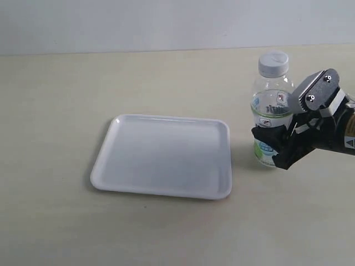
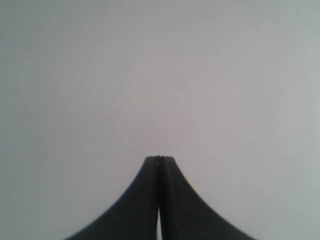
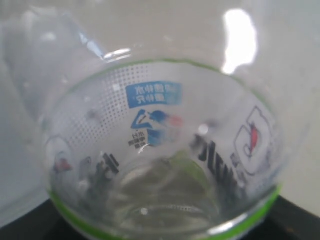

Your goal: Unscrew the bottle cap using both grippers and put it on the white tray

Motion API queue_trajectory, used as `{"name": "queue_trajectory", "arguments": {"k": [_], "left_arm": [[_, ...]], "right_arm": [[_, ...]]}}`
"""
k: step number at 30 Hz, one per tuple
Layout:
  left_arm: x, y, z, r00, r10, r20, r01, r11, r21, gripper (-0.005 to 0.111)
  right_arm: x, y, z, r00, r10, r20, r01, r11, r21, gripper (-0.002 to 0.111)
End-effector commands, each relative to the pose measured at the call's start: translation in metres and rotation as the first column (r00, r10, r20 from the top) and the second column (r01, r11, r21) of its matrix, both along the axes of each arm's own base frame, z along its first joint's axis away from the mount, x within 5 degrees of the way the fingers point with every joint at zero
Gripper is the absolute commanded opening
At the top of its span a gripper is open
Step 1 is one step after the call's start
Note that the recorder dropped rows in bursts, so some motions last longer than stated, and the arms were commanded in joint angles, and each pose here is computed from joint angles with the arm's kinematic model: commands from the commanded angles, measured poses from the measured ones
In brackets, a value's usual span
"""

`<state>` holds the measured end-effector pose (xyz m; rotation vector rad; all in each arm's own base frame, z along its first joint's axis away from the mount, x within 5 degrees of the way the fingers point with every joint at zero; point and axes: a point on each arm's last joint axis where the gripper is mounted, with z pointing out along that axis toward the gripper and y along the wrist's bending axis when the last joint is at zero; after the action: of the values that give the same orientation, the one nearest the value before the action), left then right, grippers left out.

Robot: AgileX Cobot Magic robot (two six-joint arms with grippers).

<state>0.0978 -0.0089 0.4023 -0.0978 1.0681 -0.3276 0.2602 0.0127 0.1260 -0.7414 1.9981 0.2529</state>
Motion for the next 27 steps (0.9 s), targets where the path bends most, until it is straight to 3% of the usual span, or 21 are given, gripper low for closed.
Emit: {"name": "queue_trajectory", "arguments": {"k": [1, 4, 6, 8, 13, 15, 21, 25, 27], "left_arm": [[0.094, -0.015, 0.035, 0.900, 0.057, -0.431, 0.027, 0.982, 0.188, 0.007], [0.145, -0.043, 0.044, 0.775, 0.094, -0.624, 0.158, 0.928, 0.337, 0.033], [0.168, -0.074, 0.043, 0.678, 0.101, -0.728, 0.325, 0.848, 0.419, 0.059], [0.182, -0.109, 0.038, 0.584, 0.073, -0.808, 0.502, 0.750, 0.431, 0.073], [0.188, -0.189, 0.018, 0.311, -0.020, -0.950, 0.821, 0.509, 0.258, 0.074], [0.189, -0.214, 0.011, 0.233, -0.050, -0.971, 0.873, 0.451, 0.186, 0.074], [0.196, -0.283, -0.013, 0.174, -0.095, -0.980, 0.925, 0.358, 0.129, 0.074], [0.194, -0.319, -0.027, 0.180, -0.070, -0.981, 0.926, 0.349, 0.145, 0.074], [0.191, -0.334, -0.033, 0.191, -0.066, -0.979, 0.933, 0.323, 0.160, 0.074]], "right_arm": [[0.000, -0.002, 0.000, 1.000, -0.008, -0.018, 0.008, 1.000, -0.006, 0.000], [0.000, -0.002, 0.000, 1.000, -0.006, -0.020, 0.006, 1.000, -0.009, 0.000], [-0.001, -0.001, 0.000, 1.000, 0.005, -0.022, -0.005, 1.000, -0.015, 0.000], [-0.001, -0.002, -0.001, 1.000, 0.003, -0.027, -0.004, 1.000, -0.023, 0.000], [-0.002, -0.003, -0.002, 0.999, 0.009, -0.033, -0.011, 0.999, -0.046, 0.000], [-0.002, -0.002, -0.002, 0.999, 0.022, -0.034, -0.024, 0.998, -0.055, 0.000], [-0.003, -0.002, -0.003, 0.999, 0.046, -0.029, -0.048, 0.996, -0.074, 0.000], [-0.003, -0.003, -0.004, 0.999, 0.038, -0.039, -0.041, 0.996, -0.082, 0.000], [-0.003, -0.003, -0.004, 0.999, 0.038, -0.039, -0.041, 0.996, -0.082, 0.000]]}}
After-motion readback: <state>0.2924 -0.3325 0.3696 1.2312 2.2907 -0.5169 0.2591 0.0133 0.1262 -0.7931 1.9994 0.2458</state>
